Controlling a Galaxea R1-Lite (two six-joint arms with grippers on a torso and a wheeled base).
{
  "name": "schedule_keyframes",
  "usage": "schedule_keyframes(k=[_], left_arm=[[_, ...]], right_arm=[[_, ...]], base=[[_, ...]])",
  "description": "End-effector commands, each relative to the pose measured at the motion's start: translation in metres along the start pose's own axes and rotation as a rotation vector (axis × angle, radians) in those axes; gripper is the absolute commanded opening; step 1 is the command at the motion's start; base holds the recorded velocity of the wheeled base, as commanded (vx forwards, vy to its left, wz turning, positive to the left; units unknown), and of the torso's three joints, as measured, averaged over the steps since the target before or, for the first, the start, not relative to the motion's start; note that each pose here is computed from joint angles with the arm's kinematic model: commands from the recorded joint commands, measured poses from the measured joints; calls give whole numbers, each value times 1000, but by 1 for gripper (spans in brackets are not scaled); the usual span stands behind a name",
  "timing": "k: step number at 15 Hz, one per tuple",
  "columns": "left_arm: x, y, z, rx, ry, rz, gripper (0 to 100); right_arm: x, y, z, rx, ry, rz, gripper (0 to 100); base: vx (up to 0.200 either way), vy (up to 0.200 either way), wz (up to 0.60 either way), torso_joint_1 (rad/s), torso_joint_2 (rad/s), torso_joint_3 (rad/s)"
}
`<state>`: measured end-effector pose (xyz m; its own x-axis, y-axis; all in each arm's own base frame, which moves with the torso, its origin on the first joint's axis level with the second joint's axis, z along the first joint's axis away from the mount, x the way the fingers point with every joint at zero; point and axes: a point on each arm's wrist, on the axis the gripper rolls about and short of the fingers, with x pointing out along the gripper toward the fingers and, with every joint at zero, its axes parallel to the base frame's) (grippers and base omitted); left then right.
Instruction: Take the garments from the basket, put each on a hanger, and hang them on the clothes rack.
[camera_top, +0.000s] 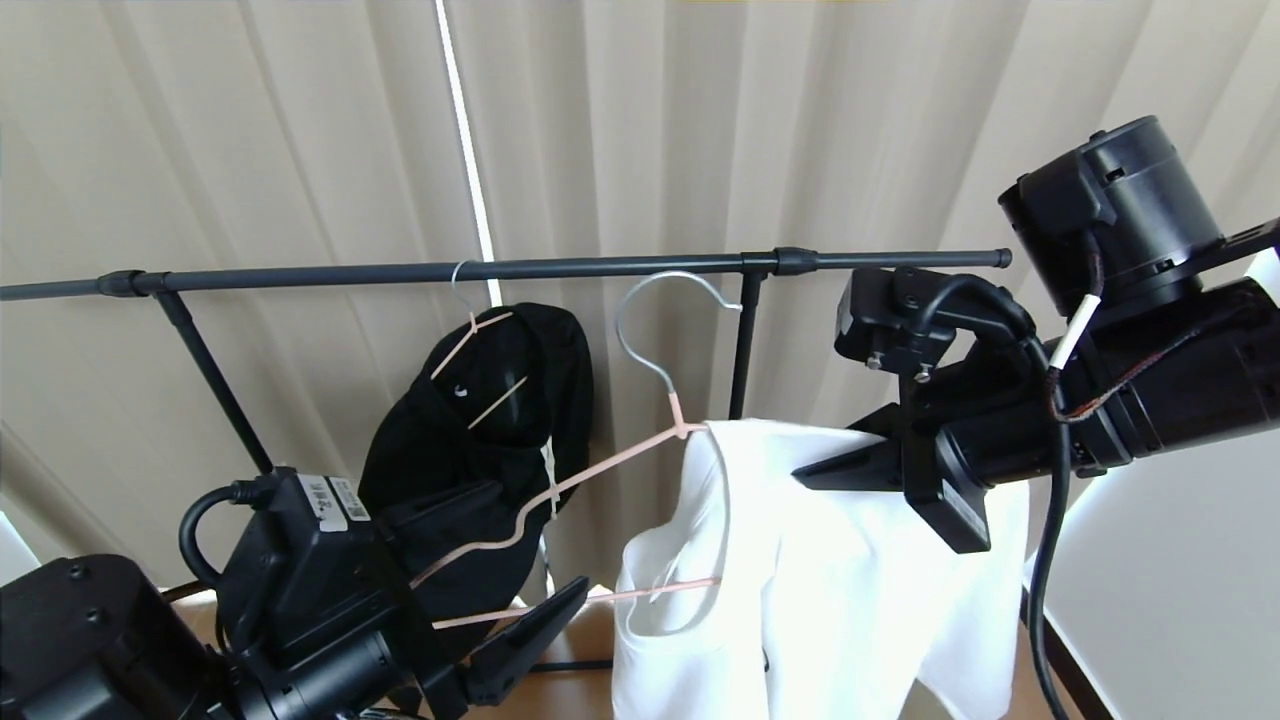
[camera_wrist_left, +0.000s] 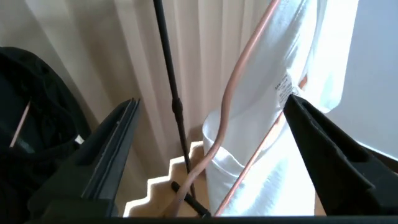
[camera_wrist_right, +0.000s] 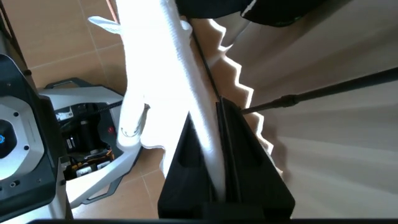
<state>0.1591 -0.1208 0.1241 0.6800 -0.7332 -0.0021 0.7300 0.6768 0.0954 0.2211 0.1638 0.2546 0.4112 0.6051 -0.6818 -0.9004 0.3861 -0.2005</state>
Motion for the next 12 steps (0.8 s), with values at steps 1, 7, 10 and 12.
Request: schedule_keyframes(k=[1, 7, 10, 12], left_arm=[[-5, 3, 5, -14, -25, -2, 100], [-18, 26, 12, -114, -70, 1, 100], [-7, 28, -5, -181, 12, -13, 100], [3, 25, -12, -190, 44, -3, 100]], right_arm=[[-5, -1, -2, 3, -1, -17, 0], [-6, -5, -3, 0, 53, -175, 0], [-4, 0, 4, -29, 86, -281, 0], [0, 4, 10, -52, 116, -394, 0]], base=[[0, 0, 0, 0, 0, 0], [0, 0, 0, 0, 0, 0], [0, 0, 0, 0, 0, 0], [0, 0, 0, 0, 0, 0]])
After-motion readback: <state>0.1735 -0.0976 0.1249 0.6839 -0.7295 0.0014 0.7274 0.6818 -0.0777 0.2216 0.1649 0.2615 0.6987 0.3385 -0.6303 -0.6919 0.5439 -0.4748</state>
